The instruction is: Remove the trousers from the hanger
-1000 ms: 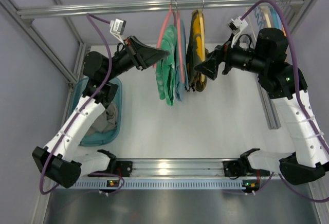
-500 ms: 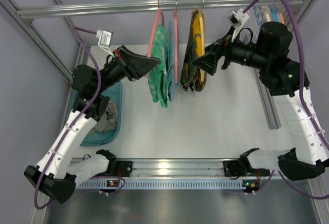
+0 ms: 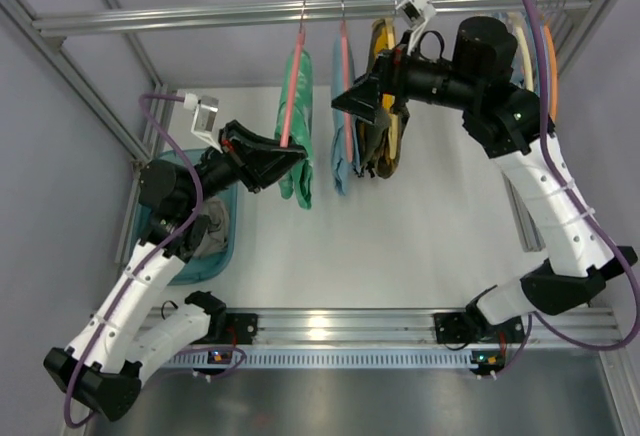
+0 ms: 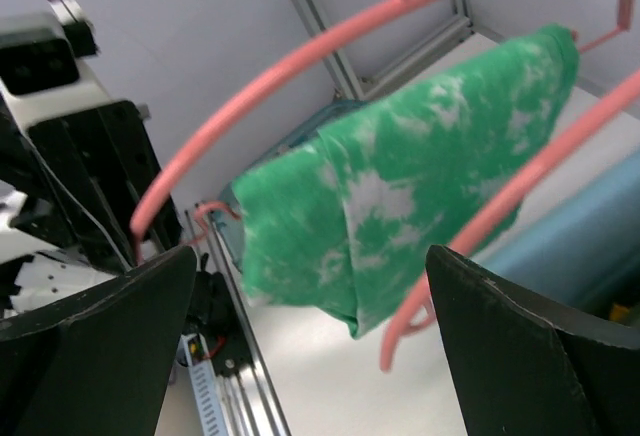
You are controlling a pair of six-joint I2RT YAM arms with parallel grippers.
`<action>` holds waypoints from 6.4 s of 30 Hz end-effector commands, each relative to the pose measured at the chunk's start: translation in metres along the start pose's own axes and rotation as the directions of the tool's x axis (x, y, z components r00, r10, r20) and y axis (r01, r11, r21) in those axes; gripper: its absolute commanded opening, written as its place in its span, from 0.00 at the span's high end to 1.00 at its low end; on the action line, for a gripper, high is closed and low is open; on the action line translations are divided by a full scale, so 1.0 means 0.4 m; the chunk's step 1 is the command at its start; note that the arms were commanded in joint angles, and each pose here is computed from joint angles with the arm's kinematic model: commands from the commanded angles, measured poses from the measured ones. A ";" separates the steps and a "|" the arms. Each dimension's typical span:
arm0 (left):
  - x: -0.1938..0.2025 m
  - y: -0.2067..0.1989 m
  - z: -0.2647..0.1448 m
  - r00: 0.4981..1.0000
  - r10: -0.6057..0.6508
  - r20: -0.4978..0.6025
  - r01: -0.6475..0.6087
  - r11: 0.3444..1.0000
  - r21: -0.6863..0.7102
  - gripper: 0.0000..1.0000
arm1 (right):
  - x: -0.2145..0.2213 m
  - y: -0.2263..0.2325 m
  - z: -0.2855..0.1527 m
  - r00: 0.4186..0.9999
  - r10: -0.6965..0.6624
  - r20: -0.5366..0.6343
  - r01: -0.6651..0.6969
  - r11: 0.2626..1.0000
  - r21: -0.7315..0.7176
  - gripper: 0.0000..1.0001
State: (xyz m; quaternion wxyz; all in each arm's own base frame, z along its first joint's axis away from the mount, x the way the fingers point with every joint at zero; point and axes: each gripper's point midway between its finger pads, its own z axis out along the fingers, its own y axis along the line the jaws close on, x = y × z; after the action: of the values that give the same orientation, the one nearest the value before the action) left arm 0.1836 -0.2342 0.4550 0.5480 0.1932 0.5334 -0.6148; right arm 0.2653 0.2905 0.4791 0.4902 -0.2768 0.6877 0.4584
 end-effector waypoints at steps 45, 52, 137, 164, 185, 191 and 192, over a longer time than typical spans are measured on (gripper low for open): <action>-0.094 -0.092 -0.091 0.820 0.558 0.124 -0.555 0.830 -0.057 0.27 | -0.010 0.313 0.163 0.944 0.304 -0.127 -0.327 0.816 -0.476 1.00; -0.007 -0.002 -0.180 0.687 0.723 -0.071 -0.723 0.673 -0.156 0.13 | -0.014 0.325 0.103 0.936 0.323 -0.139 -0.348 0.801 -0.487 1.00; -0.445 -0.084 -0.163 0.326 0.942 0.083 -0.695 0.298 -0.654 1.00 | 0.214 0.201 0.095 0.886 0.353 -0.302 -0.446 0.826 -0.344 1.00; -0.652 -0.288 -0.350 0.132 0.991 0.025 -0.581 0.098 -0.808 1.00 | 0.358 0.200 0.024 0.863 0.287 -0.415 -0.432 0.845 -0.314 1.00; -0.379 -0.325 -0.714 0.101 0.860 -0.501 -0.395 -0.428 -0.813 1.00 | 0.410 0.254 -0.083 0.885 0.116 -0.451 -0.300 0.882 -0.362 1.00; -0.295 -0.154 -0.753 0.206 0.681 -0.703 -0.505 -0.541 -0.672 1.00 | 0.428 0.259 -0.101 0.884 0.075 -0.462 -0.269 0.889 -0.370 1.00; -0.286 -0.123 -0.753 0.215 0.662 -0.718 -0.525 -0.542 -0.656 1.00 | 0.428 0.259 -0.101 0.884 0.071 -0.462 -0.266 0.889 -0.372 1.00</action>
State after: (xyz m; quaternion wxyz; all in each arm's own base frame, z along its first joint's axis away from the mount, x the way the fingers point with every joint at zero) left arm 0.0531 0.0692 0.4796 0.8245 0.0264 0.4575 0.3320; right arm 0.1071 0.3137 0.3340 0.1557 -0.3663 0.7266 0.5600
